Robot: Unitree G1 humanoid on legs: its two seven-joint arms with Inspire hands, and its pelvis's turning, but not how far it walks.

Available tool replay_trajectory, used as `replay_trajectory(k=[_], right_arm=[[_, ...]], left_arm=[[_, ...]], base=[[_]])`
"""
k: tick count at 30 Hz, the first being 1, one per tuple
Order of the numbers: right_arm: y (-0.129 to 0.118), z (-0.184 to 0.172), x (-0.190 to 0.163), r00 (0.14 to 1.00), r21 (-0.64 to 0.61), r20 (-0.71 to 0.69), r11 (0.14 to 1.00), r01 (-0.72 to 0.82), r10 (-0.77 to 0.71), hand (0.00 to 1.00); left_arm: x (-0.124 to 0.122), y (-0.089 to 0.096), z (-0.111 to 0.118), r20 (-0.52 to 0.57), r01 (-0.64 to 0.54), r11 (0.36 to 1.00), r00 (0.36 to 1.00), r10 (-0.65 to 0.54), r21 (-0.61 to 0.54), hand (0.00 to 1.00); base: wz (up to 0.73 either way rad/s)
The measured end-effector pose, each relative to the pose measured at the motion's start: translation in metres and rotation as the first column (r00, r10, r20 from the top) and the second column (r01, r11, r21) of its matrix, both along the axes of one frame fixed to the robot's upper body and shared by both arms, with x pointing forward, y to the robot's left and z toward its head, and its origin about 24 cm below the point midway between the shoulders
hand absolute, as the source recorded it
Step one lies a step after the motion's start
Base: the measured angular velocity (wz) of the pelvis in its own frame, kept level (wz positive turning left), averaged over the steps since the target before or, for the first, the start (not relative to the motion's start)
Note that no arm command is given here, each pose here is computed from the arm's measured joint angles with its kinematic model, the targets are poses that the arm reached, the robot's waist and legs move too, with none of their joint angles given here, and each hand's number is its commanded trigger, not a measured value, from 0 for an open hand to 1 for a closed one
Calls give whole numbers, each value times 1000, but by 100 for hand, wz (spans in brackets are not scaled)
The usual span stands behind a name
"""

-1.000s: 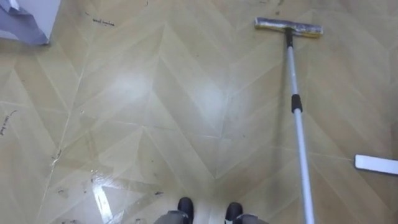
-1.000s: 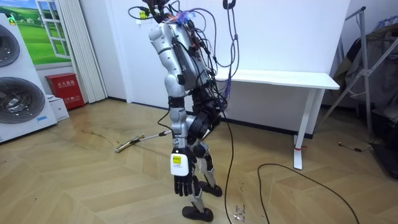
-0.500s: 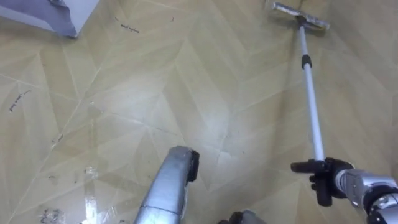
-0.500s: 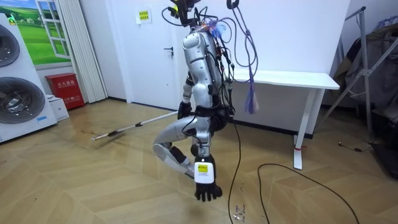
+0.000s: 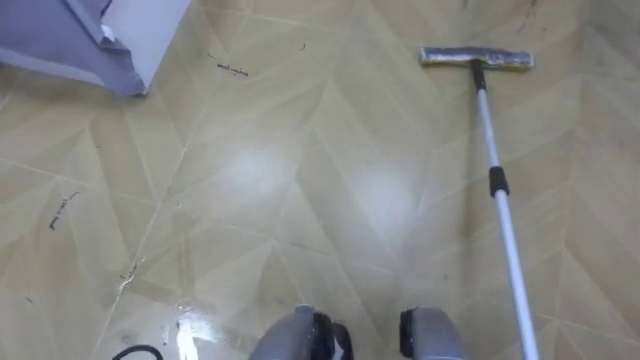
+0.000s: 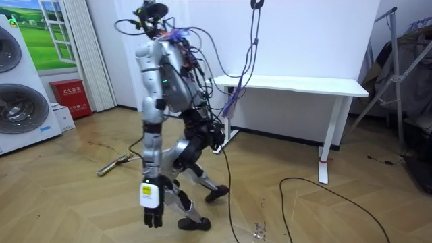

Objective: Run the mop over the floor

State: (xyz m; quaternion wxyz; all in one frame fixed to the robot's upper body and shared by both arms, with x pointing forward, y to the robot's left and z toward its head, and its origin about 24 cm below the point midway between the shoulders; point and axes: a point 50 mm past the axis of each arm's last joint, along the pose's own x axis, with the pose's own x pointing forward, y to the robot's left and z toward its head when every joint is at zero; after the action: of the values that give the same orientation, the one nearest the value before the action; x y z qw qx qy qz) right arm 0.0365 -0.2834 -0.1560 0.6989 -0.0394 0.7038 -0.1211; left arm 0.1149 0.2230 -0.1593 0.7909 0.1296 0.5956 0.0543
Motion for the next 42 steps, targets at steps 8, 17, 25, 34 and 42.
replay_trajectory(k=[8, 17, 25, 34, 42], right_arm=[[-2, 5, 36, 999, -50, 28, 998, -44, 45, 100], [-38, 97, 206, 868, -159, 460, 979, -125, 185, 100], [-49, 41, 90, 956, -56, 284, 995, 87, -68, 100], [-16, 8, 16, 999, -105, 34, 994, 25, -21, 100], [3, 1, 24, 999, -107, 48, 994, 25, -20, 100]], left_arm=[[-63, 15, -9, -171, -58, 997, 983, 66, 51, 0], [-69, 47, 2, -95, -167, 982, 980, 176, 91, 0], [-52, 39, 1, -94, -76, 996, 992, 79, 39, 0], [-29, 8, -3, -14, -104, 994, 995, 103, -26, 0], [-78, 1, -11, -168, -121, 993, 979, 117, -13, 0]], base=[[-51], [-15], [34], [-22], [-15]])
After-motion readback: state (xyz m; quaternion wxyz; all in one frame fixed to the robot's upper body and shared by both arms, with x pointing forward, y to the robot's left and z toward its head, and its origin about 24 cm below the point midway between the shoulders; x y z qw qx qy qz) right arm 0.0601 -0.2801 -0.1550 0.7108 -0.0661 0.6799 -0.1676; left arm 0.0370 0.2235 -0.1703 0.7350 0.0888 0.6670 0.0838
